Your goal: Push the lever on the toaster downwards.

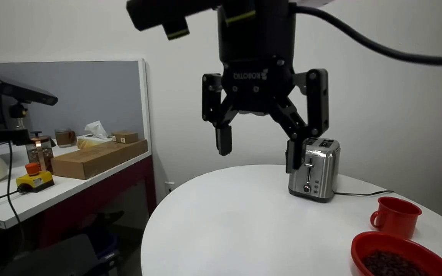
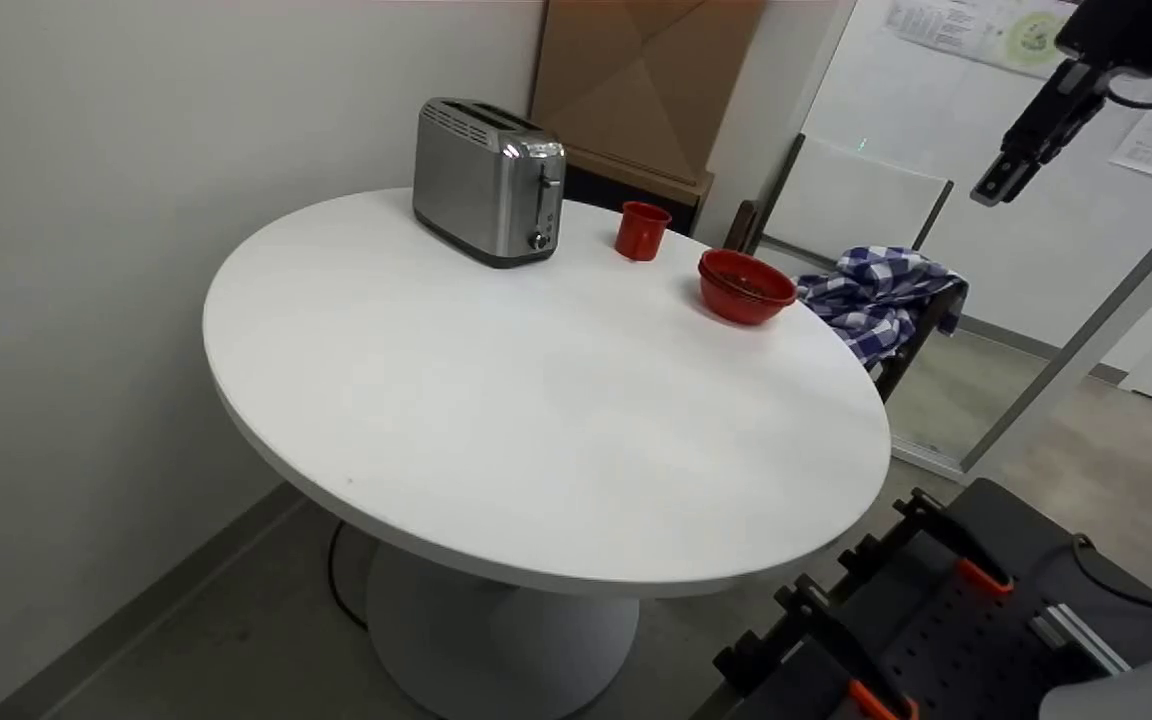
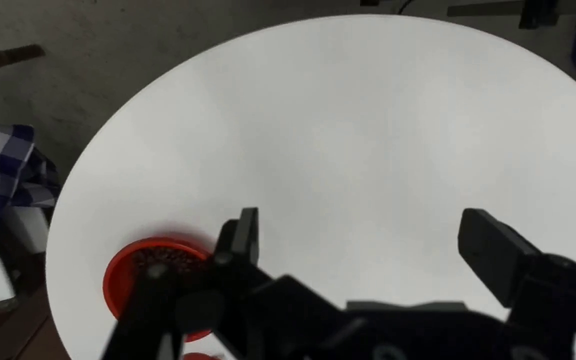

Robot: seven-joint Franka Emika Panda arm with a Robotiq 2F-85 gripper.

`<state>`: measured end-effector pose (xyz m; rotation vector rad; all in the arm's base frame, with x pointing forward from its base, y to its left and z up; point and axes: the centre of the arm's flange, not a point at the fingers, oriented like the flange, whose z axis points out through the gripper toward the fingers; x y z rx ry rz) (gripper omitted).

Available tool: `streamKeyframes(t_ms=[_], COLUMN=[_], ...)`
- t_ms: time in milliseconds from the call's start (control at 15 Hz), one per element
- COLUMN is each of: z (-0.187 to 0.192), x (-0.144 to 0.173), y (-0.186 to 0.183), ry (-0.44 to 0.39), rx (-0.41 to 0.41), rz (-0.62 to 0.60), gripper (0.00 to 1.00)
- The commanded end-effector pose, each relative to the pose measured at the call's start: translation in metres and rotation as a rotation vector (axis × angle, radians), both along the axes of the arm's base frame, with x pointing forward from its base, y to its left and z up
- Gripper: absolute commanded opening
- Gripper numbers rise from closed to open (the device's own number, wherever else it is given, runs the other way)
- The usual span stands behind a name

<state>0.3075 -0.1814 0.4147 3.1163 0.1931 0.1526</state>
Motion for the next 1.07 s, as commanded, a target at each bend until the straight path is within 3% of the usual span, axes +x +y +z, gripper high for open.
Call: streamKeyframes(t_ms=[0,400,933,1000], z=[0.002,-0.008,-0.023,-0.022], x=[0.064,0.169,0.274,0.285], y=[-0.015,-0.003,0.049,0.055], ry=[0.021,-0.073,-0.086,-0.09], rx=[-0.023,-0.098,-0.093,-0.098], rz=[0.119,0.124,0.188,0.198], gripper=[1.0,1.0,1.0,0.96])
